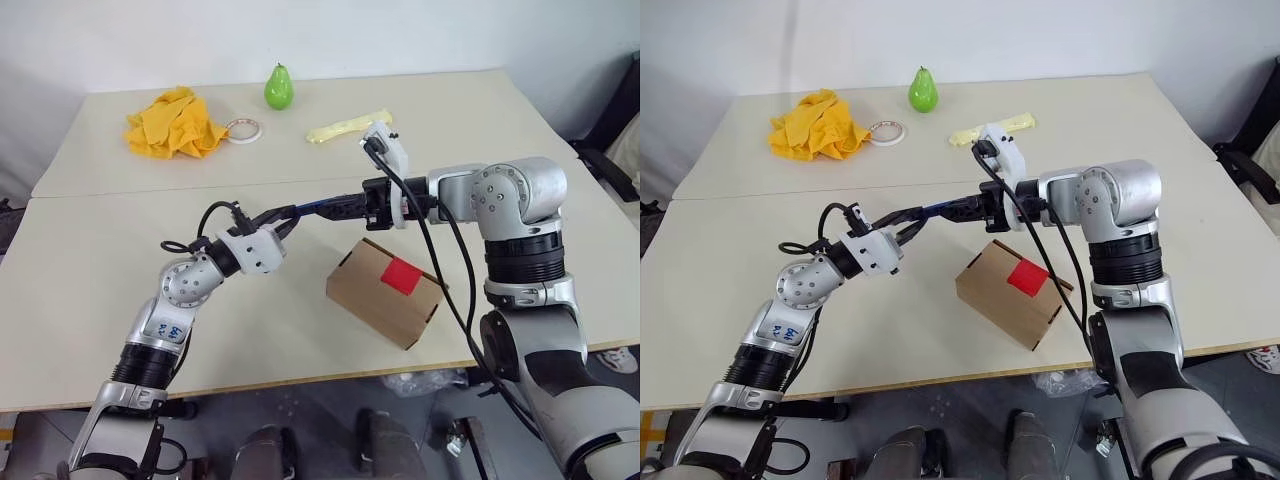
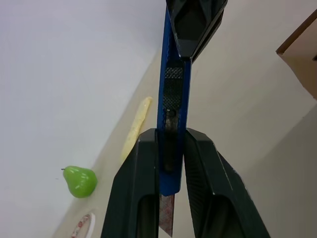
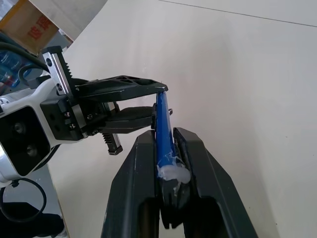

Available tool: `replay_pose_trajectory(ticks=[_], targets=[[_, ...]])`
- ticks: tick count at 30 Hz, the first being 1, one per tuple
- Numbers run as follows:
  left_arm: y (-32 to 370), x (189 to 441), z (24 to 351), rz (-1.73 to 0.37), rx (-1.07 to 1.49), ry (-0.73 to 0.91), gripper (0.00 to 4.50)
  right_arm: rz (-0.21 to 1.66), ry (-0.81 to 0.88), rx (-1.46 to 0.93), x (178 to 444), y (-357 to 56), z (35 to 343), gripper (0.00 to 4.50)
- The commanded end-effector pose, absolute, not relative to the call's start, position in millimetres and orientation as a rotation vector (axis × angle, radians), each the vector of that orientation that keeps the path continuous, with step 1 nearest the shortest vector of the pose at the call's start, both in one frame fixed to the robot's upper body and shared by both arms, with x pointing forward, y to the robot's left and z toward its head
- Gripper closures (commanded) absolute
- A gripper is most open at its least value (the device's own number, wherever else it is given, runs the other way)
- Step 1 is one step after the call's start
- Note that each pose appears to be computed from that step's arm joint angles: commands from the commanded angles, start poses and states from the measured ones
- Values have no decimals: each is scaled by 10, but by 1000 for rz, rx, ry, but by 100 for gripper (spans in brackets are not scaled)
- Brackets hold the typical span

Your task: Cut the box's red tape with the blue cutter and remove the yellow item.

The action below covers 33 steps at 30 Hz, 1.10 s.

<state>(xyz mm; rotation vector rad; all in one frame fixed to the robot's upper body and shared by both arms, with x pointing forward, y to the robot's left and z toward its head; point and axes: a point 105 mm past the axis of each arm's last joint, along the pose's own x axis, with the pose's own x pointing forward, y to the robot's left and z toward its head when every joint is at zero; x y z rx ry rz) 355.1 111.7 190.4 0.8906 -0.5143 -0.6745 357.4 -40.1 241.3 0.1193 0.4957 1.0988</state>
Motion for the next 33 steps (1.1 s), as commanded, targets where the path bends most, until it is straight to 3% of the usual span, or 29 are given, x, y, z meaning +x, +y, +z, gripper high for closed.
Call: replay_pose_trajectory(ticks=[1, 8, 12, 13, 19, 26, 29, 33], targets=[[1425, 3667, 1845, -614, 748, -348, 338, 1096, 344, 78, 3542, -515, 2764, 433], [1947, 3724, 1984, -564, 562, -213, 135, 1048, 277, 64, 3519, -669, 2924, 433], [1967, 3508, 1891, -767, 371, -55, 8, 1014, 238, 56, 3467, -794, 3005, 433], [1867, 3436, 1860, -830, 333, -28, 0, 1008, 235, 54, 3458, -810, 3007, 433], [1009, 2924, 1882, -1190, 104, 27, 0, 957, 192, 37, 3286, -1032, 3059, 433], [536, 2783, 2081, -1309, 78, 7, 0, 873, 192, -36, 3000, -1366, 3001, 433], [419, 2768, 2149, -1350, 101, -5, 60, 787, 222, -120, 2885, -1580, 2924, 433], [328, 2791, 2029, -1378, 168, 78, 182, 731, 316, -237, 2752, -1707, 2726, 433]])
